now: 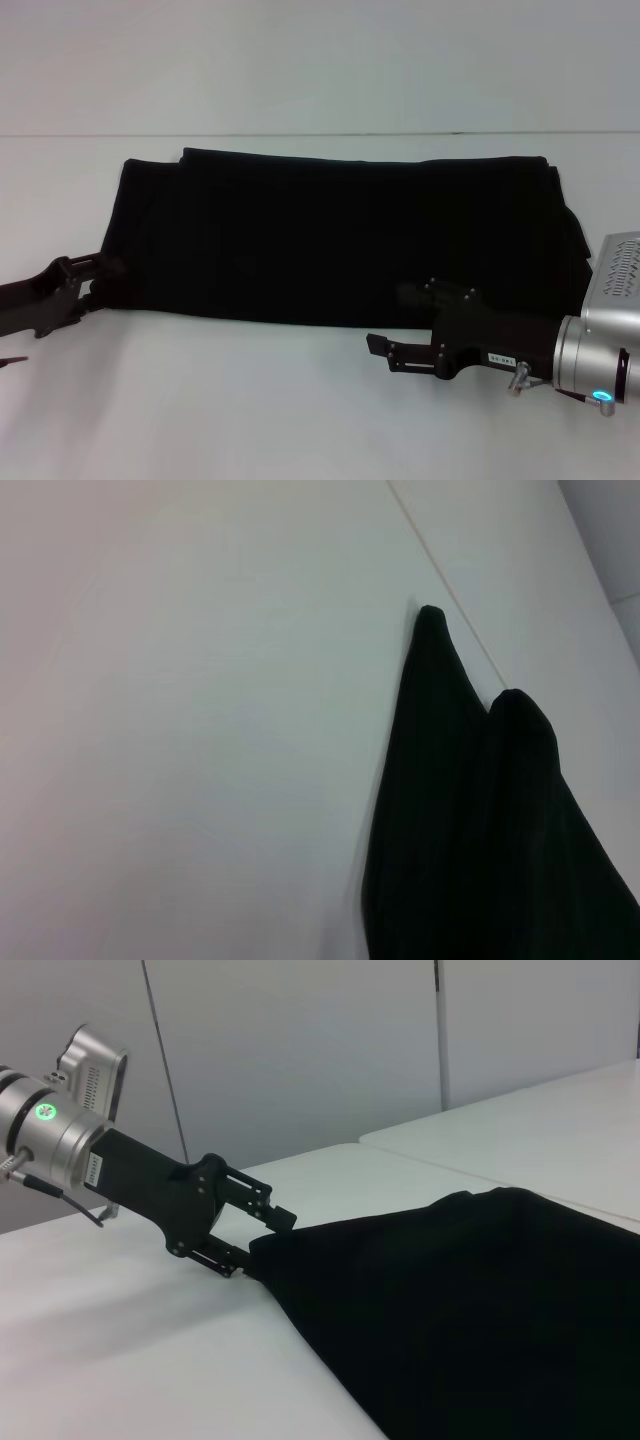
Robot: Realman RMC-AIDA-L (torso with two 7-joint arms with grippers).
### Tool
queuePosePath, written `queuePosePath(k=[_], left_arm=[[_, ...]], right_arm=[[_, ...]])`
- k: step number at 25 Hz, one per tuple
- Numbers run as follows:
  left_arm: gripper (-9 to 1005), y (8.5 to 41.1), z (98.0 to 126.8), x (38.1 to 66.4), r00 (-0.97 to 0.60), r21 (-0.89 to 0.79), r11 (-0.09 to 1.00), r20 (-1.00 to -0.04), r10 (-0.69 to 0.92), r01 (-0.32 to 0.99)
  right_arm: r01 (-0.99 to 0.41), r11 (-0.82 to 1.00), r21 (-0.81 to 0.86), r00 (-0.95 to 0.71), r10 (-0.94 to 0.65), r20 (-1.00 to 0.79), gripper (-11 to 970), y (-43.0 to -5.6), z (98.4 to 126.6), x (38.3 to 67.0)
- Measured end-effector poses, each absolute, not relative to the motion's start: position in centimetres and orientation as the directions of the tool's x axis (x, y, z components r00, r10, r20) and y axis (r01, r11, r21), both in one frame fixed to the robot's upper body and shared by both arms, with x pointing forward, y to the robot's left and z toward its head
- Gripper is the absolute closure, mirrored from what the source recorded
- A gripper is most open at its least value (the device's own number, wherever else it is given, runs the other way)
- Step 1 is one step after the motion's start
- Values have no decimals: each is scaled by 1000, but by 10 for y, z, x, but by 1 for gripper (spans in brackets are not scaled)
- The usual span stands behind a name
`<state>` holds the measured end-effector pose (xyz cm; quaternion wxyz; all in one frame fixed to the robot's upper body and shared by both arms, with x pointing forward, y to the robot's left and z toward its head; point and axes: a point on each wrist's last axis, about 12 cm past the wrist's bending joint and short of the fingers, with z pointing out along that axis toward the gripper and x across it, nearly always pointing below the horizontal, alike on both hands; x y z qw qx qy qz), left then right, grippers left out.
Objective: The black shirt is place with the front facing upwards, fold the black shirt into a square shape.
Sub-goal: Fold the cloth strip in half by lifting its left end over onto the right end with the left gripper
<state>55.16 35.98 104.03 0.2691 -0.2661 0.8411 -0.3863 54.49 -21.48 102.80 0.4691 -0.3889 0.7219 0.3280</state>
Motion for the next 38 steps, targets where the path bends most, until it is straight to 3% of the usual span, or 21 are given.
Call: queuePosePath(k=[11,22,31,38], left_arm=[[370,345,1045,563,-760,-760,625,-298,-578,-177],[841,343,1046,563,-756,-751,642,-329,-566,-153],[934,349,1046,561,-728,-755,641,-361,-583,-138],[935,386,1051,549,-659,-747,643,-398,-638,-171]], right_arm=[[-866,485,121,-268,-246,-931,45,-215,1027,543],[-865,485,133,-279,-242,-929,46,-216,1024,540],[-864,485,134,-277,-237,-931,47,-216,1025,540],[-858,497,130,-273,-227,-935,47,-218,1027,542]])
